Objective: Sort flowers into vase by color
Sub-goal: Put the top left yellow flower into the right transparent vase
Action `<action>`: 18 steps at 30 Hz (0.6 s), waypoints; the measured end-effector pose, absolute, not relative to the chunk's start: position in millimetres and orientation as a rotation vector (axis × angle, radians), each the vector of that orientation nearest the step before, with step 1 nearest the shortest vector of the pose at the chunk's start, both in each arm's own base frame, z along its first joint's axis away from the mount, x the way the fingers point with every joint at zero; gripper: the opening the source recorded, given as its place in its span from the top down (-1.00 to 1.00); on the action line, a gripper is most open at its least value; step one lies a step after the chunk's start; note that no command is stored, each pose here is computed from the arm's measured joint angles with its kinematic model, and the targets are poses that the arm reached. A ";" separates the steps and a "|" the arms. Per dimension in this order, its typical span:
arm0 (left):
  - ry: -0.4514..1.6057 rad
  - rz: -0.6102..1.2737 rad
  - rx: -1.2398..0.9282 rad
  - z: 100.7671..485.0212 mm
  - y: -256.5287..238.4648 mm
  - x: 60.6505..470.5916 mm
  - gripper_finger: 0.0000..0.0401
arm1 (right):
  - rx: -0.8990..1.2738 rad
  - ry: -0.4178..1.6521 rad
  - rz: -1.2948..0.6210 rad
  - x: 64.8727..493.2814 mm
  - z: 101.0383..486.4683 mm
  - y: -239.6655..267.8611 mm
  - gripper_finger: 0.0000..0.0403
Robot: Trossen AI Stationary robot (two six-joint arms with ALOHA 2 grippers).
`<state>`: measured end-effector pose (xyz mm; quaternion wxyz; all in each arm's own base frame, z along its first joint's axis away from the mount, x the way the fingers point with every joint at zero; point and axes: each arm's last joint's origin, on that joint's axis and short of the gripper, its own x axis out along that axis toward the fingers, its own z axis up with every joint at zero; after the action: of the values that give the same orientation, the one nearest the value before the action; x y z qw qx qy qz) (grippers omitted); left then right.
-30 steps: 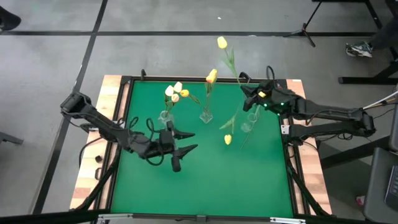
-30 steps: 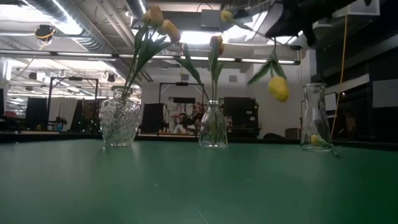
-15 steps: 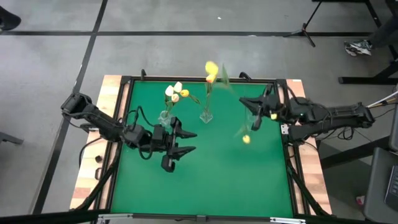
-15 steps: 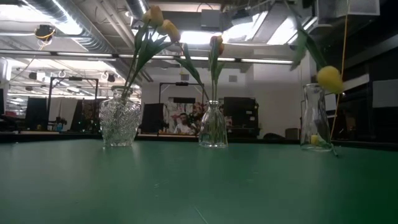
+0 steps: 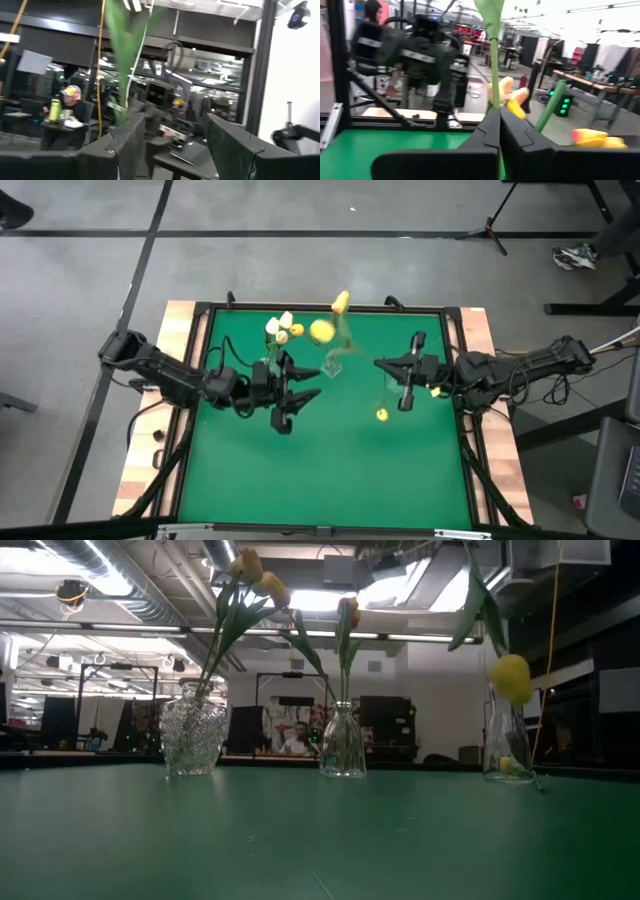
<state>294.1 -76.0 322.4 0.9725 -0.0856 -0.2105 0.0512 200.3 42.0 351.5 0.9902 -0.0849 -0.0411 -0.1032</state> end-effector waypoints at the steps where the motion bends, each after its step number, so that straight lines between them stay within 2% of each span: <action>1: -0.426 0.111 -0.171 322.3 -71.8 295.3 -0.02 | -0.169 -0.082 -0.191 203.3 350.1 43.3 1.00; 13: -0.353 0.183 -0.214 297.8 -42.9 318.2 -0.02 | -0.174 -0.078 -0.147 229.7 336.6 51.3 1.00; 18: -0.314 0.169 -0.223 300.7 -41.6 322.8 -0.02 | -0.173 -0.081 -0.139 231.7 335.7 52.1 1.00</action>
<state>322.8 -41.6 300.7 0.9779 -0.1109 -0.1560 0.0837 231.7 52.1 335.7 0.9930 -0.0864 -0.0405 -0.0695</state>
